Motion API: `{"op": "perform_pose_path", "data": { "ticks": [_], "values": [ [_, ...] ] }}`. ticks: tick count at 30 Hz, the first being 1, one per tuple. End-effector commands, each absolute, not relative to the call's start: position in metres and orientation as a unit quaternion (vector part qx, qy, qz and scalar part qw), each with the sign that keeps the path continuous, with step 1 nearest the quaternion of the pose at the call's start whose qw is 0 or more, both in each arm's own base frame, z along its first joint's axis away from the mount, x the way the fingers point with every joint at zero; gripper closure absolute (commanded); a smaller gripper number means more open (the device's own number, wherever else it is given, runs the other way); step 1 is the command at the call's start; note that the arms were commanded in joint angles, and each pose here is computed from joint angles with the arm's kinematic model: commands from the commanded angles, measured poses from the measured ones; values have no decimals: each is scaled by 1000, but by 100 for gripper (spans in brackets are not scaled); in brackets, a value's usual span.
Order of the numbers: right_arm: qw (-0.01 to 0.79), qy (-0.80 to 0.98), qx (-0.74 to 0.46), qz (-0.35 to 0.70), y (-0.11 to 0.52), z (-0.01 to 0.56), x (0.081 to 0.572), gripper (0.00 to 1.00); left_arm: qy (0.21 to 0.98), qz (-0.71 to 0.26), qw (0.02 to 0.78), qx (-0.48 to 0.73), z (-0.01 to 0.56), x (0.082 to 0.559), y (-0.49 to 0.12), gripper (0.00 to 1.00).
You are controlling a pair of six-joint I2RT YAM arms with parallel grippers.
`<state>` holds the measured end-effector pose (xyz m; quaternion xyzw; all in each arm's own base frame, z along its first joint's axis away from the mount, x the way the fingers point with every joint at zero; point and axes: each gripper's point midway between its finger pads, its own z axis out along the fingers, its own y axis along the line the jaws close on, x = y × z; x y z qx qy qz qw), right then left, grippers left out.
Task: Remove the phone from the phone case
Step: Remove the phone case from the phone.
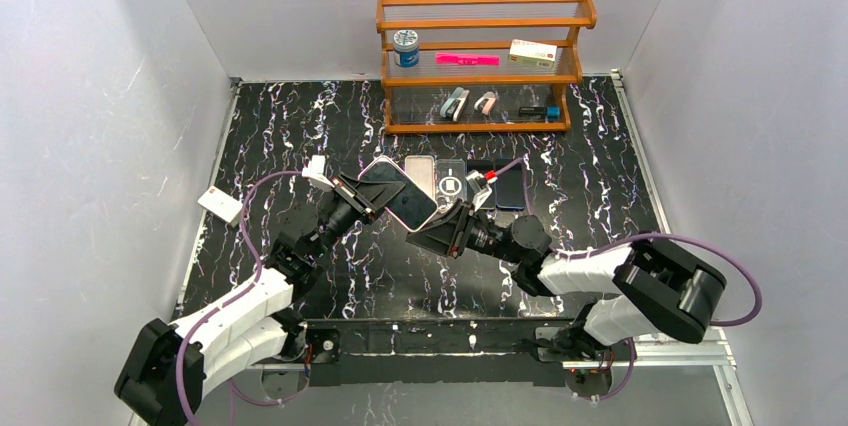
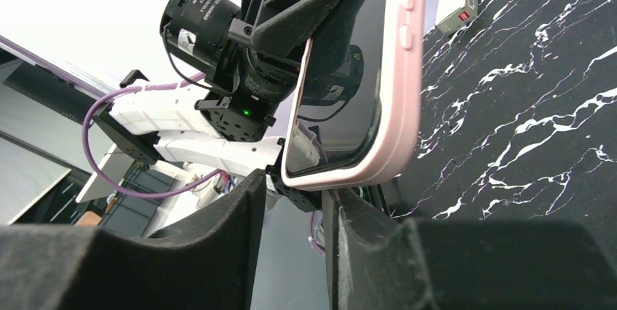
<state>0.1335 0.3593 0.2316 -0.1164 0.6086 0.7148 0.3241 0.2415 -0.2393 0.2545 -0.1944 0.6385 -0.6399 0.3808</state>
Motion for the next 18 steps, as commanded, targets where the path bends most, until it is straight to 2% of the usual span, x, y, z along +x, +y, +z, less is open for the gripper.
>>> {"op": "perform_pose_path", "data": {
  "ticks": [1,7,12,18],
  "values": [
    [362,554,-108,742,360,268,139,61,612,-662,395,-177,273,234,-241,100],
    [367,546,-106,746,357,263,139,76,612,-664,391,-177,271,230,-241,100],
    [400,559,-135,714,358,249,143,99,607,-674,374,-193,271,228,-240,100],
    [455,601,-171,634,356,228,160,99,603,-689,347,-202,275,224,-242,100]
  ]
}}
